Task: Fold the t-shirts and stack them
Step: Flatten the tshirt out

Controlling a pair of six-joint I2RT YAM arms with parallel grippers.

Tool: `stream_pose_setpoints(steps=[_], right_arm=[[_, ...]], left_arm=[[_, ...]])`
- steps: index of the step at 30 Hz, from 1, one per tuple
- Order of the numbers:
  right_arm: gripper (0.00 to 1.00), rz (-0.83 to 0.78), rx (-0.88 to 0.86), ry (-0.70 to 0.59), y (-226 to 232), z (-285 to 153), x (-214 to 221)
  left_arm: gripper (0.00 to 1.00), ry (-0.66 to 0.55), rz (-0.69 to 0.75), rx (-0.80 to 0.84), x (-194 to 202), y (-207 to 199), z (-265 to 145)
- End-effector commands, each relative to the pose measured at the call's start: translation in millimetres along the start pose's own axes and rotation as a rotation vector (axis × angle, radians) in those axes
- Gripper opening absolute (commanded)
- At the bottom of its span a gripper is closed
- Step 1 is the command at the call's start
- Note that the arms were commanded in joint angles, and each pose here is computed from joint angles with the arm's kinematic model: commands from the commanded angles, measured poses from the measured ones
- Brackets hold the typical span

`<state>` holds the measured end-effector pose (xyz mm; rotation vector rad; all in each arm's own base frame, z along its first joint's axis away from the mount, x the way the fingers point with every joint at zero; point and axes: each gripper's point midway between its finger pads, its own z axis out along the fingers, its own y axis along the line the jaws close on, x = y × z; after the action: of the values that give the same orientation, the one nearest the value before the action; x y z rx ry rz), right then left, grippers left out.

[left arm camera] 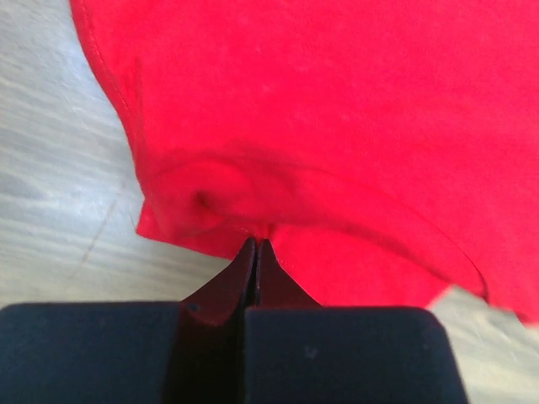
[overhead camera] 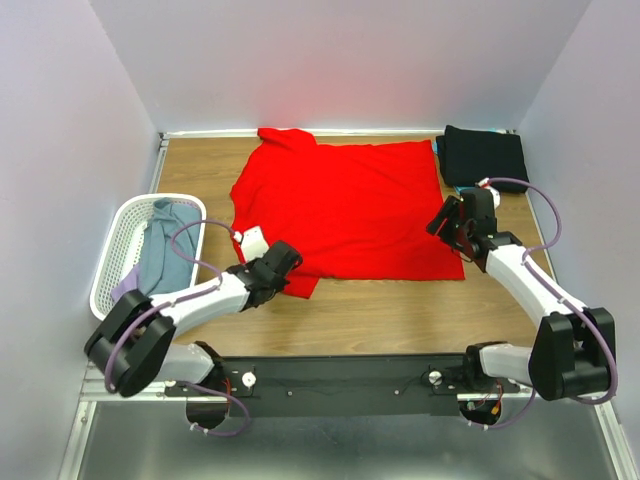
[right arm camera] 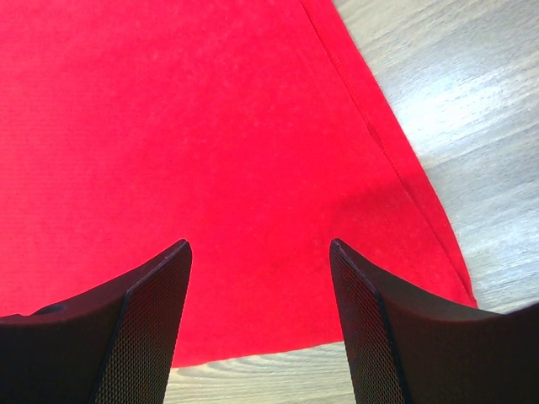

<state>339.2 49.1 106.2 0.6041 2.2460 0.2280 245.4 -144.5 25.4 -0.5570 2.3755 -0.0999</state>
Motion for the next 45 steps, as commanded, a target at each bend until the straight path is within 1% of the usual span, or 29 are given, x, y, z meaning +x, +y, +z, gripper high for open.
stream_pose_setpoints(steps=[1, 6, 7, 13, 15, 18, 20, 24, 29, 32, 33, 35, 36, 38, 41, 45], right_arm=[[0.73, -0.009, 0.012, -0.015, -4, -5, -5], [0.74, -0.011, 0.028, -0.006, -8, -2, -1], [0.76, -0.012, 0.035, -0.001, -11, -2, 1], [0.76, -0.013, 0.111, 0.011, -32, -1, 10], [0.75, -0.006, 0.142, 0.033, -42, 0, 16], [0.75, 0.010, 0.176, 0.067, -54, 0, 26], [0.74, 0.023, 0.196, 0.083, -59, 0, 31], [0.73, 0.055, 0.237, 0.088, -69, -3, 34], [0.71, 0.088, 0.302, 0.108, -88, -5, 45], [0.69, 0.119, 0.320, 0.110, -94, -5, 46], [0.68, 0.128, 0.329, 0.112, -96, -5, 46], [0.62, 0.145, 0.336, 0.121, -98, -3, 49], [0.61, 0.151, 0.347, 0.125, -101, -3, 50], [0.60, 0.163, 0.363, 0.136, -104, 0, 54], [0.54, 0.175, 0.387, 0.154, -109, 2, 61], [0.54, 0.185, 0.419, 0.168, -116, 4, 69]], left_arm=[[0.00, 0.030, 0.003, 0.109, 1, -14, -20], [0.00, 0.057, 0.070, 0.218, 1, -30, -41], [0.00, 0.063, 0.076, 0.221, 3, -30, -43], [0.00, 0.098, 0.108, 0.272, 12, -27, -58], [0.00, 0.109, 0.115, 0.310, 14, -29, -65], [0.00, 0.147, 0.148, 0.338, 28, -24, -70], [0.00, 0.180, 0.165, 0.380, 37, -30, -76], [0.00, 0.226, 0.204, 0.404, 51, -33, -83], [0.00, 0.242, 0.210, 0.491, 48, -43, -101], [0.00, 0.245, 0.220, 0.517, 46, -45, -109], [0.00, 0.251, 0.222, 0.528, 46, -46, -112], [0.00, 0.258, 0.230, 0.545, 46, -47, -117], [0.00, 0.259, 0.228, 0.548, 45, -47, -118], [0.00, 0.248, 0.222, 0.561, 42, -47, -122], [0.00, 0.235, 0.197, 0.567, 37, -46, -127], [0.00, 0.197, 0.150, 0.558, 27, -43, -130]])
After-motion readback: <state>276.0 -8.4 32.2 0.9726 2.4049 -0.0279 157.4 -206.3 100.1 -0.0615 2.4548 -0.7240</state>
